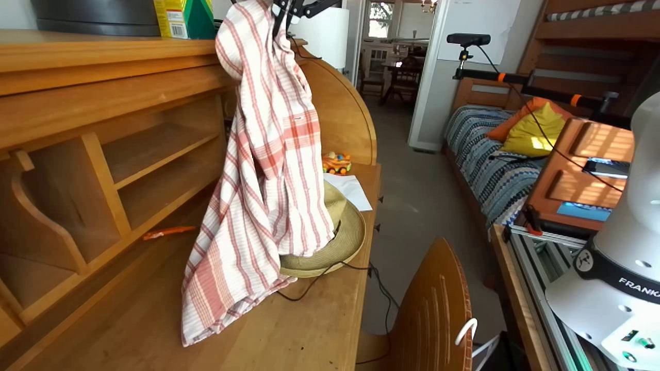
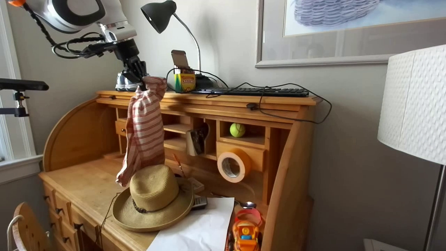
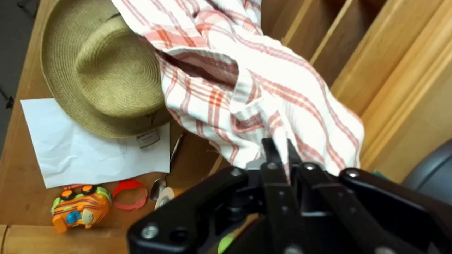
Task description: Put the towel on the top of the dresser
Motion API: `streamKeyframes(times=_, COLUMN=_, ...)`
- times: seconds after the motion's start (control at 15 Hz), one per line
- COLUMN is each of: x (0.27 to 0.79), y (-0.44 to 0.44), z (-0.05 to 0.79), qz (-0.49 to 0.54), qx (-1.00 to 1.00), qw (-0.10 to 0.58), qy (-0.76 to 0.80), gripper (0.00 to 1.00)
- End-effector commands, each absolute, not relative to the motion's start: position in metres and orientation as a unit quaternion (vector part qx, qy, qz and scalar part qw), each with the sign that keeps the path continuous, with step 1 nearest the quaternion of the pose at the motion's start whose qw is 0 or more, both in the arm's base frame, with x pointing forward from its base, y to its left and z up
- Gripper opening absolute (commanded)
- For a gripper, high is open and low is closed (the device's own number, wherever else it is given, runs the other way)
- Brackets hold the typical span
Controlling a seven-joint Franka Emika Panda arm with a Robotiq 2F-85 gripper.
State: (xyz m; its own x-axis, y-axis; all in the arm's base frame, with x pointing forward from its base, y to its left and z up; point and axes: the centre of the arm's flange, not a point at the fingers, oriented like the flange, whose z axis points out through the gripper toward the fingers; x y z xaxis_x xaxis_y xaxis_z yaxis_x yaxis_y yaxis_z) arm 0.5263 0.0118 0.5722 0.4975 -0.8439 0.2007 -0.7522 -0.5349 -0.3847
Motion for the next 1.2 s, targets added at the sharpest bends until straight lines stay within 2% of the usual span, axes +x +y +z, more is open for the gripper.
streamKeyframes(times=0.0, x=0.547, y=-0.058, z=0.617, qz=-0.243, qx=-0.804, qw=0.133, qy=0.527, gripper=0.01)
streamKeyframes(times=0.47, x=0.515, y=-0.187, z=0.718, qz=-0.346, qx=-0.682, qw=0.143, qy=0.628, gripper=0.01)
streamKeyframes(times=0.6, x=0.511, y=-0.192, z=0.728, qz=-0.372, qx=-0.644, qw=0.145, qy=0.653, gripper=0.01)
streamKeyframes(times=0.67, x=0.503, y=-0.194, z=0.721, qz=-0.347, qx=-0.678, qw=0.148, qy=0.631, gripper=0.06)
streamKeyframes(times=0.93, x=0.505, y=-0.195, z=0.726, qz=-0.358, qx=-0.657, qw=0.152, qy=0.646, gripper=0.06)
streamKeyframes(times=1.0, x=0.511, y=-0.201, z=0.725, qz=-0.365, qx=-0.640, qw=0.150, qy=0.659, gripper=0.01)
streamKeyframes(times=1.13, x=0.519, y=-0.223, z=0.726, qz=-0.418, qx=-0.602, qw=0.136, qy=0.666, gripper=0.01)
